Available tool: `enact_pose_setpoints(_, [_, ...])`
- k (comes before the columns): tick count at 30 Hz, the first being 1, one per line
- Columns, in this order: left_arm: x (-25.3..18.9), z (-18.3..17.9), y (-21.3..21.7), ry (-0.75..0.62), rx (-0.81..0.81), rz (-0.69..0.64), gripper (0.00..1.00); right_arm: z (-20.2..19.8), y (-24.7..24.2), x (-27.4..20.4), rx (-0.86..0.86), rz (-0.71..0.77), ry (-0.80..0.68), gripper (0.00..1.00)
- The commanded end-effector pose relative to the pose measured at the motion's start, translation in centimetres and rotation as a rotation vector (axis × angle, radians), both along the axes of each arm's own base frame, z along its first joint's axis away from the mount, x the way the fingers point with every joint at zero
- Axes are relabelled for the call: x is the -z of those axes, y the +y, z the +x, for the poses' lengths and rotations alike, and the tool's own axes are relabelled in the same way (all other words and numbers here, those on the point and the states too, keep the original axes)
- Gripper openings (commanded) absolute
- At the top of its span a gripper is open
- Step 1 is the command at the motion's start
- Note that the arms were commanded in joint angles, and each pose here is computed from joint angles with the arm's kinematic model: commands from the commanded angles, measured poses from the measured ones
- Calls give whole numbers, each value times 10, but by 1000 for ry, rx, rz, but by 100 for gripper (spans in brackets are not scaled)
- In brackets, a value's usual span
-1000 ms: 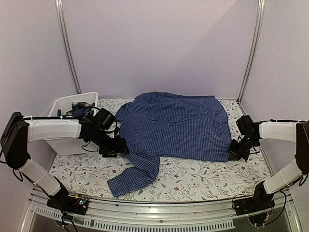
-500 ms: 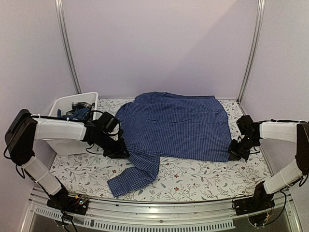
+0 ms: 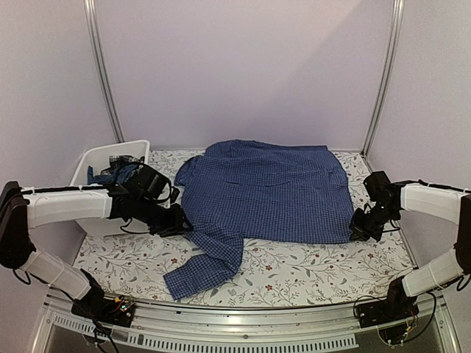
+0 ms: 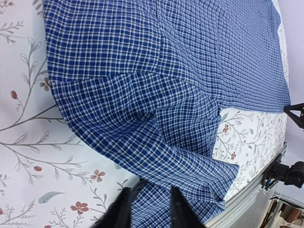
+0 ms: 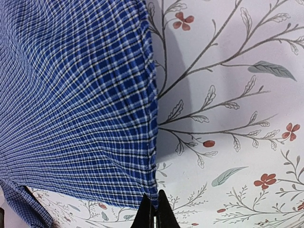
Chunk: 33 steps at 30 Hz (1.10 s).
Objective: Fold and stack the mixed laundry pile
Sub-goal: Pick up the flattened shirt from the center of the board.
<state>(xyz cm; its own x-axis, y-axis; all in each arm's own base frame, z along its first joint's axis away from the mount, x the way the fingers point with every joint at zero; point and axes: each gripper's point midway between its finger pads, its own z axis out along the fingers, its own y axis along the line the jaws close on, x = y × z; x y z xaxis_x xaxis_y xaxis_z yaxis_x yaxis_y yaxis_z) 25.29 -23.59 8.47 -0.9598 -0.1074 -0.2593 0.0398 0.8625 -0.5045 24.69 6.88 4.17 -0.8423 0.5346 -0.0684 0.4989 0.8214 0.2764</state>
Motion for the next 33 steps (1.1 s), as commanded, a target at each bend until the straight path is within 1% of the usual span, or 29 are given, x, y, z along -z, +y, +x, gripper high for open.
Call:
enact_pose_setpoints(1, [-2,-16,-4,-25,34,-71,69,3,0,-7,-4,4,-11,0])
enact_pose_setpoints(2, [-2,-17,-5,-42,33,-88,75,4,0,-6,-3,5,-10,0])
enact_pose_setpoints(4, [-2,-19,-4,-76,19,-125,82,5,0,-5,-3,5,-10,0])
enact_pose_setpoints(8, [-2,-17,-5,-158,5,-197,86,5,-1,-3,-4,-3,0,0])
enact_pose_setpoints(9, [-1,-16,-3,-178,-2,-196,88,5,-1,-3,-5,-6,2,0])
enact_pose_setpoints(11, [-9,-8,-3,-252,-26,-239,93,6,-2,-3,-7,-11,5,0])
enact_pose_setpoints(13, [-11,-6,-3,-294,-41,-275,96,5,-3,-2,-15,-20,12,0])
enact_pose_setpoints(17, [-3,-3,-11,-301,-25,-311,97,4,-4,2,-36,-33,29,0])
enact_pose_setpoints(22, [15,4,-28,-256,20,-314,94,4,-5,5,-57,-45,40,0])
enact_pose_setpoints(26, [20,5,-38,-239,45,-351,92,5,-6,6,-66,-54,42,0])
enact_pose_setpoints(28, [15,6,-44,-255,65,-385,87,5,-7,7,-69,-59,45,0])
enact_pose_setpoints(33, [-16,4,-54,-368,120,-500,67,5,-8,7,-77,-67,49,0])
